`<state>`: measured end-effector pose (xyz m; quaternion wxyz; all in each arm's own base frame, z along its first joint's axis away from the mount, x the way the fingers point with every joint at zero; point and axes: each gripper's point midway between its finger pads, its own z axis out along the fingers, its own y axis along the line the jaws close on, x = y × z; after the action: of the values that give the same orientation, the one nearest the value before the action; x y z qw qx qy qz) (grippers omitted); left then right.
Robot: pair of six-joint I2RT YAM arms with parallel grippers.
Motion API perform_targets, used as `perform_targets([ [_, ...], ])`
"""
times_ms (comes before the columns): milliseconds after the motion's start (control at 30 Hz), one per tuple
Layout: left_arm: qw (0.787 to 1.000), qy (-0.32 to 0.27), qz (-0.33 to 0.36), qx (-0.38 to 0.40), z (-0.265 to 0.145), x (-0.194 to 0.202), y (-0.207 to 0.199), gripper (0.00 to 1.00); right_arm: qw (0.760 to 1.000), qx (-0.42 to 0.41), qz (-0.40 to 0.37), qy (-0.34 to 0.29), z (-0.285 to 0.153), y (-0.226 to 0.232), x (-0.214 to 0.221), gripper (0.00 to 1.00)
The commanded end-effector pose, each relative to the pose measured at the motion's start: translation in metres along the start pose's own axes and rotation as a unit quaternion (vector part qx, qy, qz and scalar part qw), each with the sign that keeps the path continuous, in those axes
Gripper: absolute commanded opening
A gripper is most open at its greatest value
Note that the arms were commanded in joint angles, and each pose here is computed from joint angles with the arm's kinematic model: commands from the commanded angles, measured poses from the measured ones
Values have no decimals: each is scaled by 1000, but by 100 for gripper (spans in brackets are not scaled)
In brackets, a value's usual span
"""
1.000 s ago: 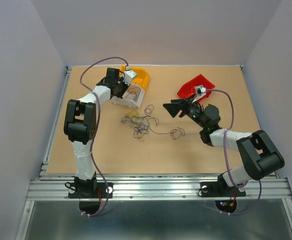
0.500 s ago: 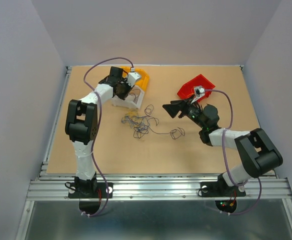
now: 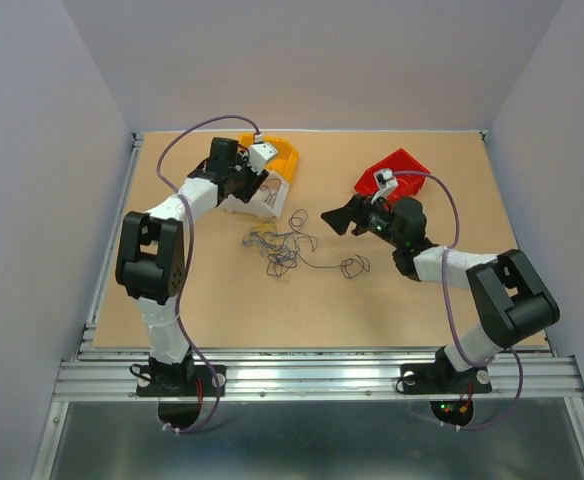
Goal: Untangle the cables
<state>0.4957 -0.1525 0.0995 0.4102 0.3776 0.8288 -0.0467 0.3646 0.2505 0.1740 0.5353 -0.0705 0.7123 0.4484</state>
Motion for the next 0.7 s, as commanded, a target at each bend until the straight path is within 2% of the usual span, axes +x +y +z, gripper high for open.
perform_targets([
  [0, 991, -129, 29, -15, -58, -69, 3, 58, 994, 59, -37, 82, 2, -15, 2, 85],
  [67, 989, -144, 30, -7, -66, -63, -8, 64, 987, 87, -64, 118, -5, -26, 11, 85],
  [100, 981, -187, 41, -19, -84, -82, -6, 77, 984, 104, -72, 128, -9, -31, 13, 85],
  [133, 981, -188, 37, -11, -85, -72, -15, 84, 979, 115, -77, 148, -17, -36, 22, 85],
  [167, 973, -225, 47, -18, -100, -87, -16, 87, 978, 116, -82, 151, -20, -36, 23, 85],
  [267, 968, -247, 47, -16, -109, -82, -28, 97, 976, 112, -87, 163, -23, -36, 29, 84],
  [300, 960, -274, 55, -27, -123, -94, -27, 99, 975, 103, -83, 176, -23, -34, 37, 83],
  [400, 950, -304, 56, -43, -142, -97, -29, 99, 969, 90, -95, 208, -20, -26, 51, 80],
  [667, 926, -367, 60, -62, -176, -104, -36, 99, 935, 107, -171, 292, -19, -17, 98, 82],
])
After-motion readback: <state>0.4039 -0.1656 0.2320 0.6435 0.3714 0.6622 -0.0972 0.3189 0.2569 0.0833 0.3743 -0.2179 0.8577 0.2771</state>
